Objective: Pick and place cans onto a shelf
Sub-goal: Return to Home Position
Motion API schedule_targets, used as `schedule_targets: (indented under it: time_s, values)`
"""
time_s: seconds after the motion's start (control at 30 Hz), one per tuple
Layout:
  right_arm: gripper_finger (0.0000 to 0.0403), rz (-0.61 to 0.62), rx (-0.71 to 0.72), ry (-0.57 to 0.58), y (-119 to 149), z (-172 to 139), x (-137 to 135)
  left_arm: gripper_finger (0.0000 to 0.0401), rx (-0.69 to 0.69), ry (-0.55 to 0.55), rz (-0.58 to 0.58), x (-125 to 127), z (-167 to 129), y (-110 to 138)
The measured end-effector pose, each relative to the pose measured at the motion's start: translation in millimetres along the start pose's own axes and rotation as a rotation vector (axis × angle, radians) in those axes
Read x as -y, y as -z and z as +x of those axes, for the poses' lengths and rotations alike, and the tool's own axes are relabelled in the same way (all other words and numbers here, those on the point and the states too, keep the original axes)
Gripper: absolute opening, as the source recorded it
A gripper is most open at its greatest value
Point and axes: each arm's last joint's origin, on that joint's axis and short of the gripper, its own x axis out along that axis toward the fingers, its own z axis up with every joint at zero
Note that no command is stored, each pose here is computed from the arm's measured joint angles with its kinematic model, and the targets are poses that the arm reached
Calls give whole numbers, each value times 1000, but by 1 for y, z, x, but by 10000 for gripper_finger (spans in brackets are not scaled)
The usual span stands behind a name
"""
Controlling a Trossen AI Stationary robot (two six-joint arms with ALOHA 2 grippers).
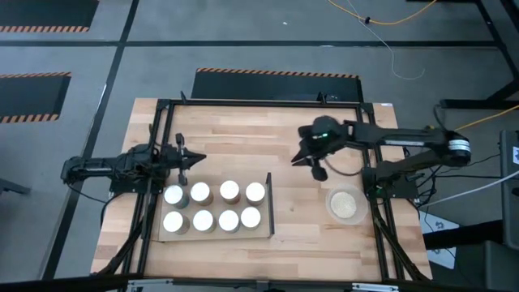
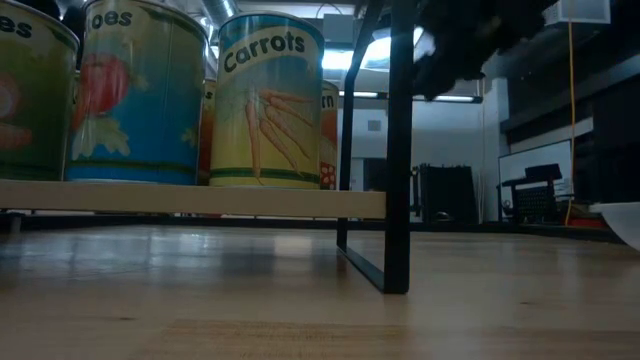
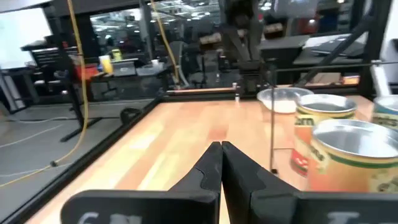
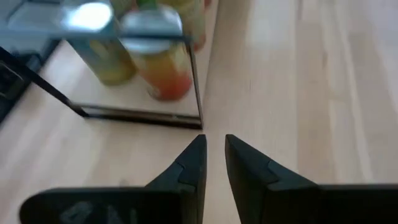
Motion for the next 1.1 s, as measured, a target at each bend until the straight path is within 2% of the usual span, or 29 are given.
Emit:
schedule_targets:
  time_s: [0.1, 0.23, 0.37, 0.47, 0.6, 0.77, 1.1]
  values:
    - [63, 21, 68, 15, -9, -28, -9, 0, -2, 20, -3, 0, 0, 0]
    - [63, 36, 121, 25, -5, -69, -26, 0, -4, 43, -9, 1, 0, 1]
    - [63, 34, 185, 35, 10, -106, -44, 0, -6, 62, -8, 2, 0, 1]
    - [63, 20, 273, 49, 27, -118, -52, 0, -6, 62, -10, 2, 0, 1]
    - [63, -9, 366, 64, 55, -116, -58, 0, -6, 62, -11, 2, 0, 1]
    - [63, 25, 448, 66, 86, -104, -61, 0, -6, 62, -9, 2, 0, 1]
    - [63, -21, 576, 81, 119, -87, -62, 0, -6, 62, -7, 2, 0, 1]
